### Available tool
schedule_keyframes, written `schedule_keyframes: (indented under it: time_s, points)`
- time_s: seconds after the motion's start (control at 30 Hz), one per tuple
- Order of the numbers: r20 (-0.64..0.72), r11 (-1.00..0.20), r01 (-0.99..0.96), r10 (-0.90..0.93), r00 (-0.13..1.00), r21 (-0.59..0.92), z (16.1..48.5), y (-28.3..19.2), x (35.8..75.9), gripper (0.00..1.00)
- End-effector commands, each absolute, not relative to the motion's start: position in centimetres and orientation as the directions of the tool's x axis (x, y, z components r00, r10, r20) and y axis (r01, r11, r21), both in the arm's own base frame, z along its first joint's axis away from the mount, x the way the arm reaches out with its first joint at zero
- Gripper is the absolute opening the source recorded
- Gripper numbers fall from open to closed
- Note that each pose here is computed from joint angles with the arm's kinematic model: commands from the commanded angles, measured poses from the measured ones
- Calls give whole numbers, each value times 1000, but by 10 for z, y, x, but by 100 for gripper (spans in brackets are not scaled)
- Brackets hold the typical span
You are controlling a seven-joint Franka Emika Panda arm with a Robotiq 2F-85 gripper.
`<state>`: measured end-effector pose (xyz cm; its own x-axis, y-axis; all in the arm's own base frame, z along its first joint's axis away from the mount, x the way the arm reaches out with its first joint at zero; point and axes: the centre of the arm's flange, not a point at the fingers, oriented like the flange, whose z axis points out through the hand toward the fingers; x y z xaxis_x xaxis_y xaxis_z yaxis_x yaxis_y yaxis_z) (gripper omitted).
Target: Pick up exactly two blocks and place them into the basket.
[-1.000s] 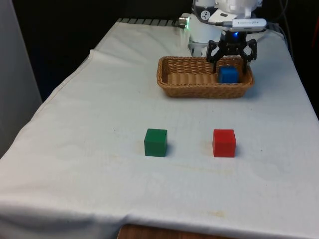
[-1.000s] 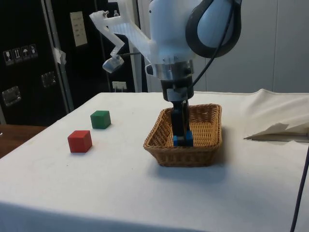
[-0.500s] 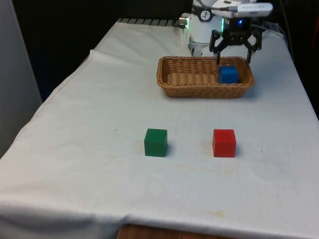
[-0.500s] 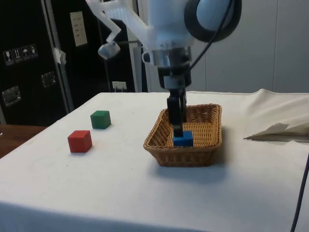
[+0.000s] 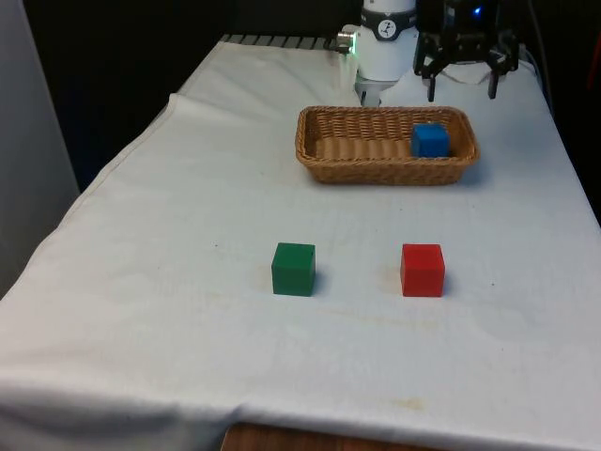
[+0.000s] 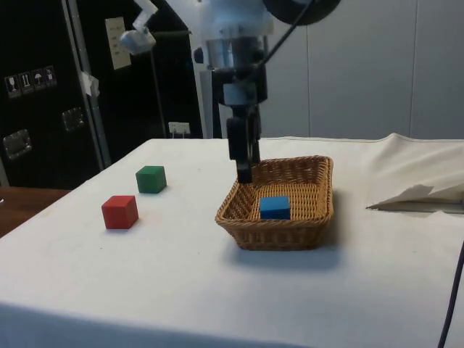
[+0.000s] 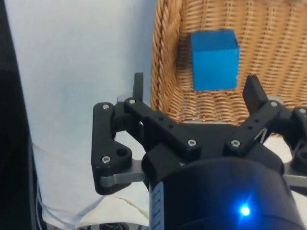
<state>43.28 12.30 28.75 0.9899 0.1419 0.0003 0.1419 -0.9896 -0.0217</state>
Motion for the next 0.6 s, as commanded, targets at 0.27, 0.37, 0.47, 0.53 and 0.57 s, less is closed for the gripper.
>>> schedule_keyframes:
  time_s: [0.27, 0.37, 0.47, 0.53, 0.57]
  points:
    - [1, -989, 145, 145, 989, -20, 300, 140, 462, 100]
    - [3, -989, 147, 147, 989, -19, 301, 144, 469, 100]
    - [9, -988, 150, 150, 989, -19, 300, 150, 482, 100]
    - [11, -988, 151, 151, 989, -19, 300, 151, 490, 100]
    - [18, -988, 153, 153, 988, -22, 300, 151, 486, 100]
